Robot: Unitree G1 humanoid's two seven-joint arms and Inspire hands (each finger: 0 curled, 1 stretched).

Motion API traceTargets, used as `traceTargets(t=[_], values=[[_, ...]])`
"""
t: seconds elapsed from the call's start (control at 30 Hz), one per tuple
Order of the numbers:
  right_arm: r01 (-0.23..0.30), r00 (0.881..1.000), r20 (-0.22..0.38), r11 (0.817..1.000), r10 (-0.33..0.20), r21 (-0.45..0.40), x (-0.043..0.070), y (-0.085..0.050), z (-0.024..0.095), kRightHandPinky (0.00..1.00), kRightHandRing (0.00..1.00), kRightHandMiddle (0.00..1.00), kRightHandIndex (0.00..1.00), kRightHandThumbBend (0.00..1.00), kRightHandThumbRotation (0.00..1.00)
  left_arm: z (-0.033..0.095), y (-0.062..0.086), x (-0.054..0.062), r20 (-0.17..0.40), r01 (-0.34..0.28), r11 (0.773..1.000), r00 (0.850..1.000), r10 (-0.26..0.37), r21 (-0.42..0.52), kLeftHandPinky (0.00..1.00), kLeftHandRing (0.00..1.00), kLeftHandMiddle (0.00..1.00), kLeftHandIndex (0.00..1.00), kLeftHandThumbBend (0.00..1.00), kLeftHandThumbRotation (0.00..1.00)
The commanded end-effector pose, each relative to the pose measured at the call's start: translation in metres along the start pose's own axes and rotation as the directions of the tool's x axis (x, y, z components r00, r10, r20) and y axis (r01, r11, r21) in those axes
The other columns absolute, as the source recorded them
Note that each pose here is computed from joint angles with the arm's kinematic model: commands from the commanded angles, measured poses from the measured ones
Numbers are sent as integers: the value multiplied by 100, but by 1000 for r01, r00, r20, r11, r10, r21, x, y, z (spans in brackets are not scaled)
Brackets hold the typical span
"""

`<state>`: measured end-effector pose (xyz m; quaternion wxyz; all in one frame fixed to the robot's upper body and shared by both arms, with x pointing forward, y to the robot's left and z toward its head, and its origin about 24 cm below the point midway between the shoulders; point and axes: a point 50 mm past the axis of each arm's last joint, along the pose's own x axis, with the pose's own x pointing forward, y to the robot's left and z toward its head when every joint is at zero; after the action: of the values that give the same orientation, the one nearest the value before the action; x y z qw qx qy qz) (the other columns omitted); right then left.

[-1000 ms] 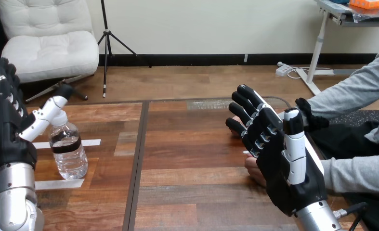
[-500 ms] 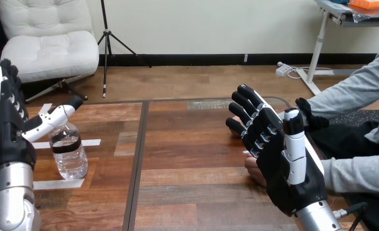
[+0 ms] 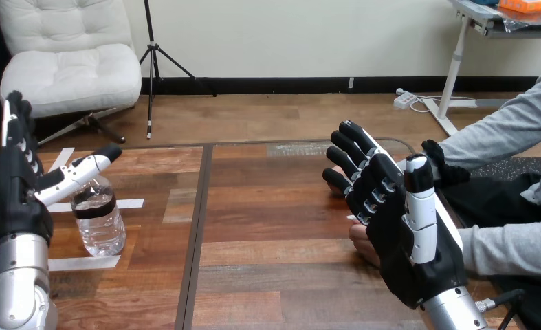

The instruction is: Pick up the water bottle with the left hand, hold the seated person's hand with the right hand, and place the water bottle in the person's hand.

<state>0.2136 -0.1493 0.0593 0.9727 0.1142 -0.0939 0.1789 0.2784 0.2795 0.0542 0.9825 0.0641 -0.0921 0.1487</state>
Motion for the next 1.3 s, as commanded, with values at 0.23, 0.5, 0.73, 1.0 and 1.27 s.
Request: traceTargets(t=[0.23,0.5,0.73,1.0,1.27], values=[[-26,997,76,1000,27,-17,14,2,14,94,96,95,93,71,100,7,-7,10,18,59,998,998,-59,35,100,100,100,100,100,0],[-29,997,76,999,30,-15,13,3,14,94,96,95,93,71,100,3,-8,10,-20,68,995,998,-67,79,100,100,100,100,100,0],[-31,996,78,999,32,-19,13,2,14,94,96,96,93,70,100,0,-10,10,-51,85,992,995,-81,89,100,100,100,100,100,0],[-30,996,80,999,31,-20,13,3,14,94,97,96,93,70,100,-7,-12,9,-95,101,991,991,-92,86,100,100,100,100,100,0],[-28,996,79,999,29,-18,13,3,14,94,97,96,93,70,100,-14,-13,8,-129,107,992,987,-97,72,100,100,100,100,100,0]])
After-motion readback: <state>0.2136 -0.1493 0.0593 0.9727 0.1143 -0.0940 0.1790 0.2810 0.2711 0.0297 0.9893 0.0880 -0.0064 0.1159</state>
